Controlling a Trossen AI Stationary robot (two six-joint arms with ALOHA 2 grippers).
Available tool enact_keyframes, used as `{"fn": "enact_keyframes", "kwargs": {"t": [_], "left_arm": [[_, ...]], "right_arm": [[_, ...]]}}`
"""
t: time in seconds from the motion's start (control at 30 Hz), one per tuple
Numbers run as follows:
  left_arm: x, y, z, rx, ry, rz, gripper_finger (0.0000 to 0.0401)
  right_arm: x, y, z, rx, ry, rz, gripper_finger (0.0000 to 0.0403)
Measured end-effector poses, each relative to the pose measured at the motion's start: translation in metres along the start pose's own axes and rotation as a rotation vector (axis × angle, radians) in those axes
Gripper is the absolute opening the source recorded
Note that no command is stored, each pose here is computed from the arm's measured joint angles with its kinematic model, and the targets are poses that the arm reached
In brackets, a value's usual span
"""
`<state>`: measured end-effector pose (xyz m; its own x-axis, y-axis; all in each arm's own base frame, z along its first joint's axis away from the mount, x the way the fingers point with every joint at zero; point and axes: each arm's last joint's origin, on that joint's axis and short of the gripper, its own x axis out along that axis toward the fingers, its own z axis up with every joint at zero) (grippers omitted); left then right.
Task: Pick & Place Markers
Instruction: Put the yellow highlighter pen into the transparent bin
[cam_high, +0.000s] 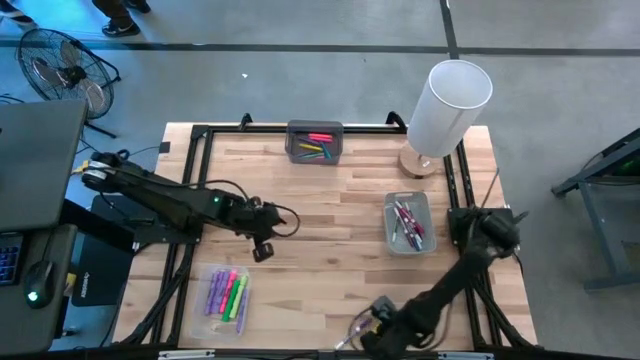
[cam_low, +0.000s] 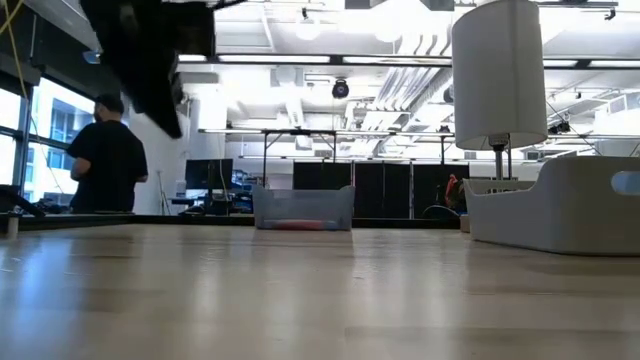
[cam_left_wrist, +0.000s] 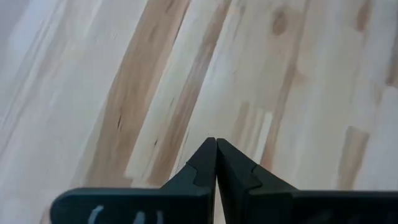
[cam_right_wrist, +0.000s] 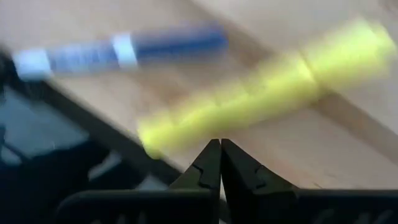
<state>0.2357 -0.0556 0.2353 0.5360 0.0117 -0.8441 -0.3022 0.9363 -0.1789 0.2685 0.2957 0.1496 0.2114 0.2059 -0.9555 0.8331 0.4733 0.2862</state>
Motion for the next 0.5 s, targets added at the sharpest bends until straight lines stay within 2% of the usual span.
{"fn": "enact_keyframes", "kwargs": {"t": [0.1, 0.2, 0.4, 0.5], "left_arm": [[-0.006, -0.001, 0.003, 0.02, -0.022, -0.023, 0.0005], [-0.009, -0.006, 0.009, 0.027, -0.046, -0.104, 0.0005], [-0.011, -0.01, 0.007, 0.038, -0.022, -0.177, 0.0005], [-0.011, -0.012, 0.008, 0.037, -0.015, -0.214, 0.0005]], "right_arm": [[0.014, 0.009, 0.011, 0.062, -0.032, -0.043, 0.0], [0.016, 0.016, 0.018, 0.084, -0.096, -0.033, 0.0], [-0.005, 0.033, 0.029, 0.074, -0.184, -0.037, 0.0], [-0.021, 0.034, 0.03, 0.071, -0.204, -0.11, 0.0]]}}
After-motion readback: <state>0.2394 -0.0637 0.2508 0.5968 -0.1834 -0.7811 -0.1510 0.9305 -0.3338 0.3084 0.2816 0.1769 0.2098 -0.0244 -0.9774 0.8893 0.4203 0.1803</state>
